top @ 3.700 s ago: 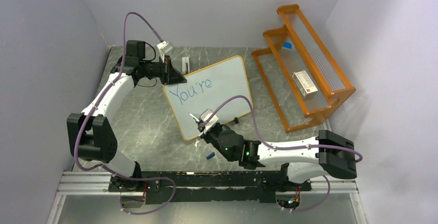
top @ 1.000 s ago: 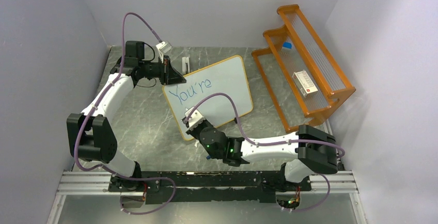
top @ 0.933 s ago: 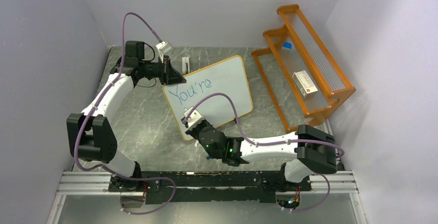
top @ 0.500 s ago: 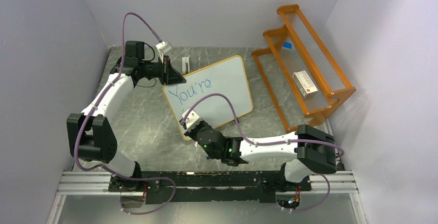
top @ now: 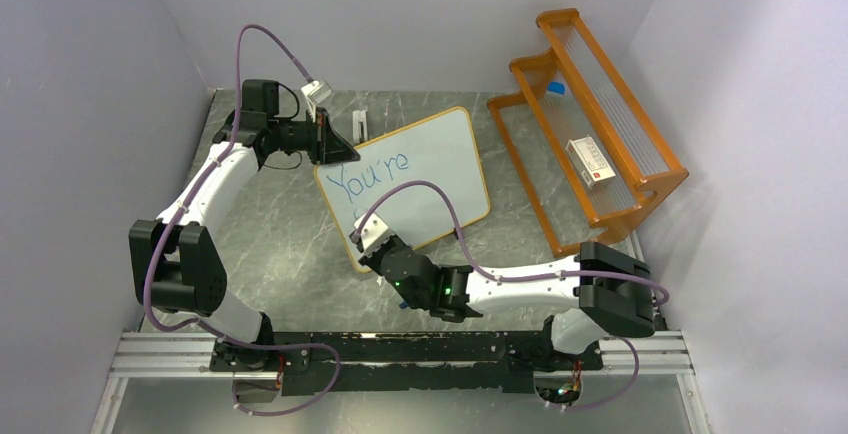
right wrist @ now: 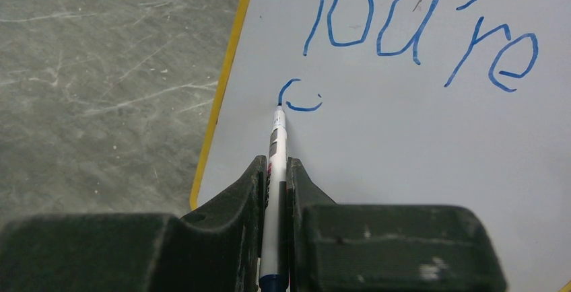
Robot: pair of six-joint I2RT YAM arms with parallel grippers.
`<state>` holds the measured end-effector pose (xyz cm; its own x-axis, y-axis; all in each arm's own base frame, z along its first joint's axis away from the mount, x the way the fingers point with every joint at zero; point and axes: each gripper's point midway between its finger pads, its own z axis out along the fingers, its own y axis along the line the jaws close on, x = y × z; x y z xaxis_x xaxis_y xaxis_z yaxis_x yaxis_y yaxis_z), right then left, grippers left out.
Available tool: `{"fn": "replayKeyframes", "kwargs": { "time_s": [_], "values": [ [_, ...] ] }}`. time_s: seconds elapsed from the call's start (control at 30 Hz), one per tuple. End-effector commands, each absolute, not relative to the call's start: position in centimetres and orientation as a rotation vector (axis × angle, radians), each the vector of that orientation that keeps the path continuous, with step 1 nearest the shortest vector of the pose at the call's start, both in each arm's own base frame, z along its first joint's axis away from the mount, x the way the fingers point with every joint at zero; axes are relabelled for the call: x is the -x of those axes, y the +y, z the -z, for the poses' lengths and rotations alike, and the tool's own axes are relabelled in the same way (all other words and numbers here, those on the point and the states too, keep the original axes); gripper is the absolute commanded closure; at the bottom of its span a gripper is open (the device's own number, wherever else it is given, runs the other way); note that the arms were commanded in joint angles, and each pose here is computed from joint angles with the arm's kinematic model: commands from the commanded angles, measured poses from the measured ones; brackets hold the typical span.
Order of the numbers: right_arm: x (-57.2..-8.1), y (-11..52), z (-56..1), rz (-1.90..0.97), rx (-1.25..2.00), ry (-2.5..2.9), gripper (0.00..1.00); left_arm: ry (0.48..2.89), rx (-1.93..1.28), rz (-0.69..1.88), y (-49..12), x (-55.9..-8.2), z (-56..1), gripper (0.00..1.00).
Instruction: Write a sentence on the whiteboard
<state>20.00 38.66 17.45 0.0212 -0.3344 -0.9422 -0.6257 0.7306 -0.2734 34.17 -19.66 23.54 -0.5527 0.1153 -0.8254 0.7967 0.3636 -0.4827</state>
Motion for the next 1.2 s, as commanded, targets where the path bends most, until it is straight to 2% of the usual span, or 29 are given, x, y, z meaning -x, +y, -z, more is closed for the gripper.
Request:
{"fn": "replayKeyframes", "kwargs": {
  "time_s": [0.0,1.17],
  "values": [
    [-19.9,37.5,-16.6,-0.245,0.804,1.613,1.00,1.890,-0.806,1.141,-18.8,-34.8,-23.5,0.95],
    [-21.4,35.5,-18.7,-0.195,0.699,1.578,1.00,1.908,-0.804,1.146,-19.1,-34.8,-23.0,0.95]
  ]
}}
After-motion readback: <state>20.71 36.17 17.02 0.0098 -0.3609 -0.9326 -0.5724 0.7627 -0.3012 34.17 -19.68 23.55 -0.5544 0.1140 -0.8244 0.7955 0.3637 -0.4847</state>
